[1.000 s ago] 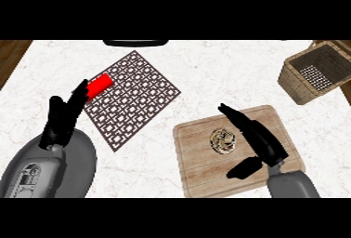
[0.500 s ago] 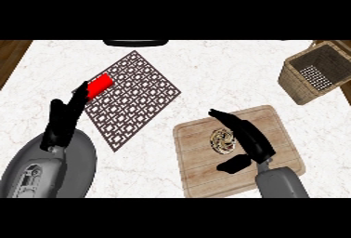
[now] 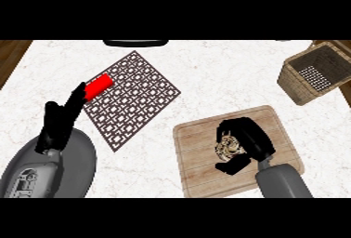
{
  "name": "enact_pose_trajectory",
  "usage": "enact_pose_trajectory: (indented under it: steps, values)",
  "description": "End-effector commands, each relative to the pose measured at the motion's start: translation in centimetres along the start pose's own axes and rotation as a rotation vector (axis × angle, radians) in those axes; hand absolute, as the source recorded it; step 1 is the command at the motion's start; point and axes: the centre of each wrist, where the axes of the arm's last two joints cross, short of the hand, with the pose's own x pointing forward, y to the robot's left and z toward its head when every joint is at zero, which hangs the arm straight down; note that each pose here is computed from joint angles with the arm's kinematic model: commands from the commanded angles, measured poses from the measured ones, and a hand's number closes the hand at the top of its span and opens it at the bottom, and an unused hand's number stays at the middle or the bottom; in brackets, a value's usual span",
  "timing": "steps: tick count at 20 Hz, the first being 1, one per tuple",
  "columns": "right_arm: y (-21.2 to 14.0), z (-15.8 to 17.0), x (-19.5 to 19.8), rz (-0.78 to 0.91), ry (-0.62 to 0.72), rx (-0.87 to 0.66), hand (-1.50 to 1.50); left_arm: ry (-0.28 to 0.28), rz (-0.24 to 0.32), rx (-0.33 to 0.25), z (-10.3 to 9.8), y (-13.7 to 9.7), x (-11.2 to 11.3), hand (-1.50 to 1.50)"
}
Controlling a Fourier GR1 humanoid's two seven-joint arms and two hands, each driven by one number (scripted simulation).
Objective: Pick the cupcake from the cutting board and place it in the basket
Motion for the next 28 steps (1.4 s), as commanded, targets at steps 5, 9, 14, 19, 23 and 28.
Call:
enact_pose_trajectory:
  steps: [5, 9, 14, 19, 23, 28]
  values:
    - [-6.7, -4.4, 3.3, 0.488, 0.199, 0.201, 1.50, 0.018, 0.001, -0.016, 0.0, -1.4, -0.5, 0.00]
    - [-9.0, -4.6, 4.8, 0.542, 0.169, 0.226, 1.50, 0.019, 0.002, 0.003, -1.1, -0.2, 0.3, 0.00]
    - [-11.5, -2.7, 7.4, 0.455, 0.087, 0.114, 1.50, 0.025, 0.000, -0.001, -1.1, -1.1, -0.9, 0.00]
    - [-14.8, -1.5, 9.8, 0.151, 0.063, 0.028, 1.50, 0.013, 0.003, 0.019, 0.1, -0.7, 0.2, 0.00]
    - [-17.8, -1.6, 12.4, -0.084, -0.014, -0.114, 1.50, 0.011, 0.004, 0.014, 0.8, -0.7, -1.4, 0.00]
    - [-23.6, 1.1, 15.7, -0.167, -0.023, -0.270, 1.50, 0.019, 0.003, 0.011, 0.2, -0.4, 0.1, 0.00]
